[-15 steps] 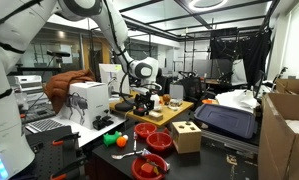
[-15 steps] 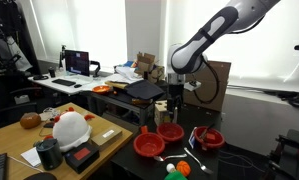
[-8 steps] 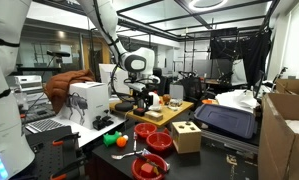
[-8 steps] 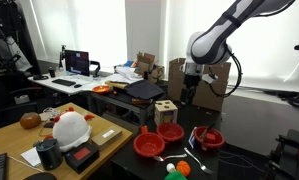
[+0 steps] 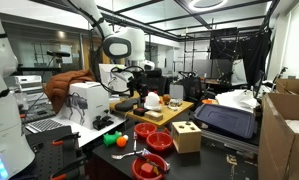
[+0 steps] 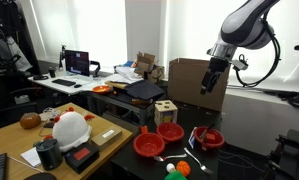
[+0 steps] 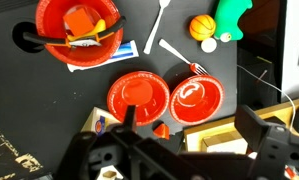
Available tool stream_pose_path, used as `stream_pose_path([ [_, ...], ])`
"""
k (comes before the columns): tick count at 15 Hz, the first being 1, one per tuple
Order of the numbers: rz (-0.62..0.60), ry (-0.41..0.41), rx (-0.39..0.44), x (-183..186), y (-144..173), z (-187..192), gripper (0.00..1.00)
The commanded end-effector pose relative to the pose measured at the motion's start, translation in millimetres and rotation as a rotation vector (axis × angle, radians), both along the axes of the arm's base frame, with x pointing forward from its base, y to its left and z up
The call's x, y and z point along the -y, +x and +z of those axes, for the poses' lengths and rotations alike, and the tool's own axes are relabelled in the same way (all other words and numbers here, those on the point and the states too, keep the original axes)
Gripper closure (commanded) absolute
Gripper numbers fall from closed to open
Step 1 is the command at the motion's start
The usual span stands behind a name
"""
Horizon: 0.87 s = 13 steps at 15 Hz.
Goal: Remove the white object from the bowl and put it on the table
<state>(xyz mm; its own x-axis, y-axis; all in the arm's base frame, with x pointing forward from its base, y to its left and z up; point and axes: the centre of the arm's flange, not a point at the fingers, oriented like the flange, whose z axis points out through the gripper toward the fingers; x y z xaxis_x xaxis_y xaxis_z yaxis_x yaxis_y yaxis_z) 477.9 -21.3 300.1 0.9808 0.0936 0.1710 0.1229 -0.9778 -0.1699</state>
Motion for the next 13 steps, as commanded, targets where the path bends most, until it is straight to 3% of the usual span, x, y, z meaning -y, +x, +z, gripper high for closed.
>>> stream_pose_path([
  [1,-0.013,0.005,0.033,8.2,-41.1,35.3,0.00],
  [6,0.006,0.002,0.052,1.0,-53.6,60.4,0.00],
  [8,-0.018,0.023,0.061,-4.1,-53.8,70.5,0.00],
  [9,-0.024,0.053,0.027,-7.7,-51.9,75.4,0.00],
  [10,-0.004,0.019,0.051,-2.2,-41.9,59.2,0.00],
  [13,-0.004,0.026,0.047,-4.2,-42.6,60.3,0.00],
])
